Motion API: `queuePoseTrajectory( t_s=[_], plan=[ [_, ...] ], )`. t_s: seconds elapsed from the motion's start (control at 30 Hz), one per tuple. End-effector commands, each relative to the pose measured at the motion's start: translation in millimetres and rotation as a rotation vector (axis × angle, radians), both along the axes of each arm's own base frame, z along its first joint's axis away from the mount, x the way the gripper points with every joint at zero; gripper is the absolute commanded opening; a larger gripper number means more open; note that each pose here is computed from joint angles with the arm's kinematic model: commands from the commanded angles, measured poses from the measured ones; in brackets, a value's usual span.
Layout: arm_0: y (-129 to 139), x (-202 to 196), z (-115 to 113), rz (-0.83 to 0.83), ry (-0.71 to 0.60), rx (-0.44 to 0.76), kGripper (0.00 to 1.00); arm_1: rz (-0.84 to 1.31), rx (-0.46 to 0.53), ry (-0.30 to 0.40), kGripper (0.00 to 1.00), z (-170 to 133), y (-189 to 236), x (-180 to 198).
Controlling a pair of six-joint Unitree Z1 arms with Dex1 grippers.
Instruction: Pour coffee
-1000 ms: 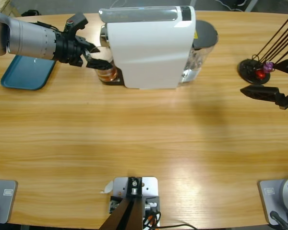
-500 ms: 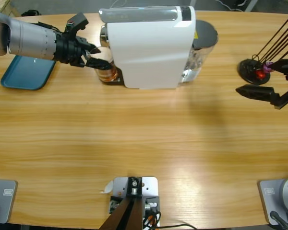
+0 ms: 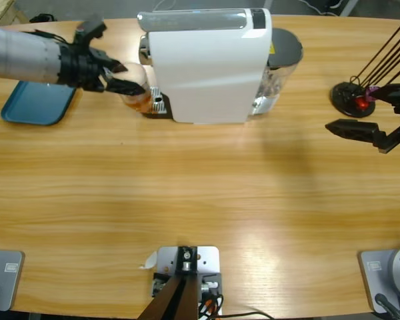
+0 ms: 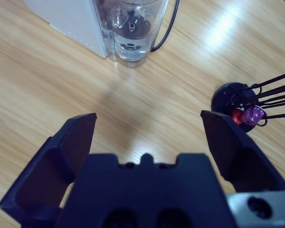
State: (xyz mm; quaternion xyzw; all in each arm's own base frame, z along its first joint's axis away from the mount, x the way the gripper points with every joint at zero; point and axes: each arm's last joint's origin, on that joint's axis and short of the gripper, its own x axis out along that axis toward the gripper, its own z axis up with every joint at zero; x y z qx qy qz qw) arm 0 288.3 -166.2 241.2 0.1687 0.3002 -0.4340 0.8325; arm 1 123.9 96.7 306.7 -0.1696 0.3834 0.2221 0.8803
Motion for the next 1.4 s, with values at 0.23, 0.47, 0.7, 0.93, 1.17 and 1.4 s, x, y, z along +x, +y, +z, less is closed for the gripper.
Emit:
queuePoseTrajectory(
  t_s=[0.23, 0.47, 0.7, 0.93, 1.17, 1.4],
  plan=[
    [100.6, -23.1, 47.7, 0.483, -0.093, 0.023, 0.000, -0.016, -0.026, -0.005, 1.000, -10.6, -3.9, -4.1],
    [136.8, -11.9, 22.6, 0.732, -0.014, 0.074, 0.000, -0.018, -0.033, -0.001, 1.000, -12.0, -2.7, -2.5],
    [148.8, 8.6, -3.8, 0.798, 0.027, 0.088, 0.000, -0.014, -0.034, 0.007, 1.000, -15.0, -1.0, -1.1],
    [151.0, 20.5, -29.0, 0.809, 0.028, 0.091, 0.000, -0.008, -0.040, 0.023, 1.000, -18.0, 2.3, 1.9],
    [152.2, 22.6, -44.0, 0.816, 0.043, 0.102, 0.000, 0.006, -0.045, 0.044, 1.000, -20.5, 6.1, 5.0],
    [151.9, 26.9, -53.5, 0.843, 0.069, 0.079, 0.000, 0.012, -0.041, 0.051, 1.000, -21.3, 7.4, 5.7]
  ],
)
